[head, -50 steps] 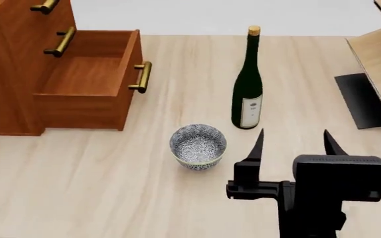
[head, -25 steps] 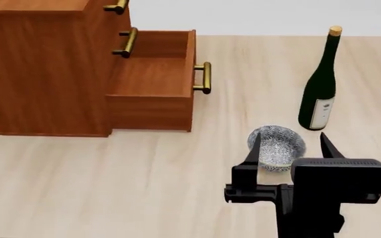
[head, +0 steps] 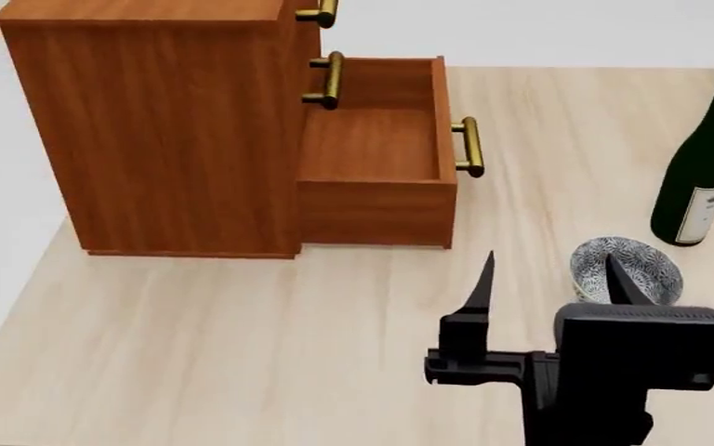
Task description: Close the bottom drawer of the cabinet and open the top drawer.
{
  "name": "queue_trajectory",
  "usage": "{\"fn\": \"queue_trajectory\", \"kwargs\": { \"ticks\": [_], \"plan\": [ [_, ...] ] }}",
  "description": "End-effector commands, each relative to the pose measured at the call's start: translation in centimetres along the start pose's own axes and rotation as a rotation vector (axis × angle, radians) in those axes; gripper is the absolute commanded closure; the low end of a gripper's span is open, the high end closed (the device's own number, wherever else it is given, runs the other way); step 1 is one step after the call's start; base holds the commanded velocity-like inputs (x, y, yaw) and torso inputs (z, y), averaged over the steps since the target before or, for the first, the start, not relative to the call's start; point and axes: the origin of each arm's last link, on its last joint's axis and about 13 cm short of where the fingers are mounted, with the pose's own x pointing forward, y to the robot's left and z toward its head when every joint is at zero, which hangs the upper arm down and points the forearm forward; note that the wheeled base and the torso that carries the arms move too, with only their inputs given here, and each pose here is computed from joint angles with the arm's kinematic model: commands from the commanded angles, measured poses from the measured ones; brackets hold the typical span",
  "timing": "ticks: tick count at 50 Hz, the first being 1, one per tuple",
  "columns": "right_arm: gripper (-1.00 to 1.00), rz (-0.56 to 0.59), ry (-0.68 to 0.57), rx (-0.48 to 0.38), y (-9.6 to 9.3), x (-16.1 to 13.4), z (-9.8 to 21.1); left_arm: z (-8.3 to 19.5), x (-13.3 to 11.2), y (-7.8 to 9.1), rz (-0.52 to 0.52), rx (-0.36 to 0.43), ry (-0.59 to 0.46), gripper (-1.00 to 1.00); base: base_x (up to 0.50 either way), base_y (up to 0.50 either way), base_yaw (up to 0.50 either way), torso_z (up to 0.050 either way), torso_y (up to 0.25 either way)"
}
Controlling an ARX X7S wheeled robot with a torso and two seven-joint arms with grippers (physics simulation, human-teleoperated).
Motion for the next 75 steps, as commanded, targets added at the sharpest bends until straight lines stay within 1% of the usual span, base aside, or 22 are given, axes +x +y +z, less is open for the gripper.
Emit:
{"fn": "queue_trajectory", "kwargs": {
  "ticks": [1,18,75],
  "plan": [
    [-1.0,-0.008,0.0,0.006,-0.16,-0.18,0.08,0.08,-0.04,-0.19,-0.007,-0.008,-0.008,-1.0,0.0,0.0,0.0,0.0,0.0],
    [-1.0,-0.012,-0.005,0.002,-0.29,-0.41,0.37,0.66,0.12,-0.33,-0.004,-0.02,-0.013,-1.0,0.26,0.0,0.0,0.0,0.0],
    [-1.0,-0.02,-0.003,0.013,-0.42,-0.44,0.39,0.62,0.25,-0.43,-0.01,-0.033,-0.018,-1.0,0.32,0.0,0.0,0.0,0.0]
  ]
}}
